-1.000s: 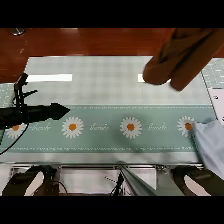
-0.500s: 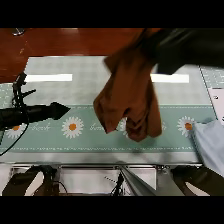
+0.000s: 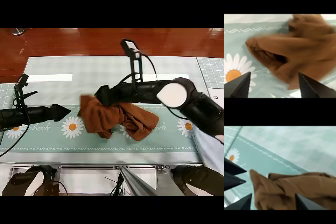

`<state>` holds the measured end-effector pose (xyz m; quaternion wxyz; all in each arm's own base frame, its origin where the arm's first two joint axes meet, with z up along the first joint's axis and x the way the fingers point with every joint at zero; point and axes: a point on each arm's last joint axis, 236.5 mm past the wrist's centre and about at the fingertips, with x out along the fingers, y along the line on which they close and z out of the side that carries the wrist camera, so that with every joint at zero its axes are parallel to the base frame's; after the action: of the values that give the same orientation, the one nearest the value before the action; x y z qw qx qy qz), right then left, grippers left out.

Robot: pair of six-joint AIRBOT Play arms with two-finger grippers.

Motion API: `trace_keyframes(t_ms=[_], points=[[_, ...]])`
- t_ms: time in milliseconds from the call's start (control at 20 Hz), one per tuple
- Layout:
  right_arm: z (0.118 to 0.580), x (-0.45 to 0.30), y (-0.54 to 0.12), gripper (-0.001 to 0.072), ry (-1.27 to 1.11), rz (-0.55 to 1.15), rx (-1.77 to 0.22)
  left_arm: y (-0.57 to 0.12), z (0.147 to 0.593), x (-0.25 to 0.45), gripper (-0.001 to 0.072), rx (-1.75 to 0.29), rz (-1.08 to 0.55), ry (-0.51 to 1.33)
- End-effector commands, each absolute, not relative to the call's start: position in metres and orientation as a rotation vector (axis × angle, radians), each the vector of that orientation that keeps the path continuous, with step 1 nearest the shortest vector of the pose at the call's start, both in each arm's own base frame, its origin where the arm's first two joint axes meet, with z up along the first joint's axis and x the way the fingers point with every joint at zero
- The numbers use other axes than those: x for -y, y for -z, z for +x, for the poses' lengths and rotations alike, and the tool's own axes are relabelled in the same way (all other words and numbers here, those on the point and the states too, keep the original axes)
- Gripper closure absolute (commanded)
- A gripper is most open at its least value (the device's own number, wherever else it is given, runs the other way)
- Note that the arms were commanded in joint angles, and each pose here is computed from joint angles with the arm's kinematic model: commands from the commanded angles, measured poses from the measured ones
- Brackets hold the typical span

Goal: Fold the shirts.

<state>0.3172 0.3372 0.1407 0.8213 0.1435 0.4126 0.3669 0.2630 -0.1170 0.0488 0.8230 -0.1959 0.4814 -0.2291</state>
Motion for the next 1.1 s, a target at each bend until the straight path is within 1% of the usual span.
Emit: trace_keyframes(t_ms=[0,100,150,200,250,350,450,550,650,750,850,1050], points=[[0.345,-0.254,-0.139,0.0089,-0.638,0.293,-0.907,-0.035,0.252,0.106,0.0007,-1.085,-0.338,0.465],[0.365,-0.143,-0.147,0.0090,-0.391,0.240,-0.881,-0.020,0.235,0.093,0.0007,-1.181,-0.289,0.428],[0.364,-0.082,-0.145,0.0091,-0.240,0.219,-0.887,-0.013,0.227,0.087,0.0007,-1.226,-0.275,0.402],[0.358,-0.032,-0.141,0.0091,-0.108,0.233,-0.894,-0.007,0.220,0.086,0.0007,-1.260,-0.279,0.395],[0.347,0.008,-0.134,0.0091,-0.001,0.299,-0.894,0.000,0.214,0.091,0.0007,-1.287,-0.312,0.399],[0.322,0.042,-0.105,0.0091,0.097,0.474,-0.905,0.018,0.195,0.113,0.0007,-1.343,-0.440,0.450],[0.292,0.037,-0.060,0.0091,0.098,0.601,-0.974,0.030,0.187,0.134,0.0007,-1.346,-0.586,0.482],[0.270,0.008,-0.016,0.0091,0.043,0.698,-1.060,0.037,0.194,0.148,0.0008,-1.299,-0.738,0.468],[0.257,-0.023,0.011,0.0091,-0.038,0.783,-1.113,0.052,0.191,0.156,0.0007,-1.328,-0.813,0.458],[0.248,-0.036,0.027,0.0091,-0.058,0.807,-1.150,0.059,0.206,0.163,0.0007,-1.281,-0.826,0.465],[0.243,-0.043,0.032,0.0091,-0.077,0.779,-1.177,0.064,0.224,0.173,0.0007,-1.229,-0.830,0.468],[0.238,-0.053,0.033,0.0091,-0.104,0.764,-1.206,0.084,0.232,0.188,0.0011,-1.333,-0.801,0.471]])
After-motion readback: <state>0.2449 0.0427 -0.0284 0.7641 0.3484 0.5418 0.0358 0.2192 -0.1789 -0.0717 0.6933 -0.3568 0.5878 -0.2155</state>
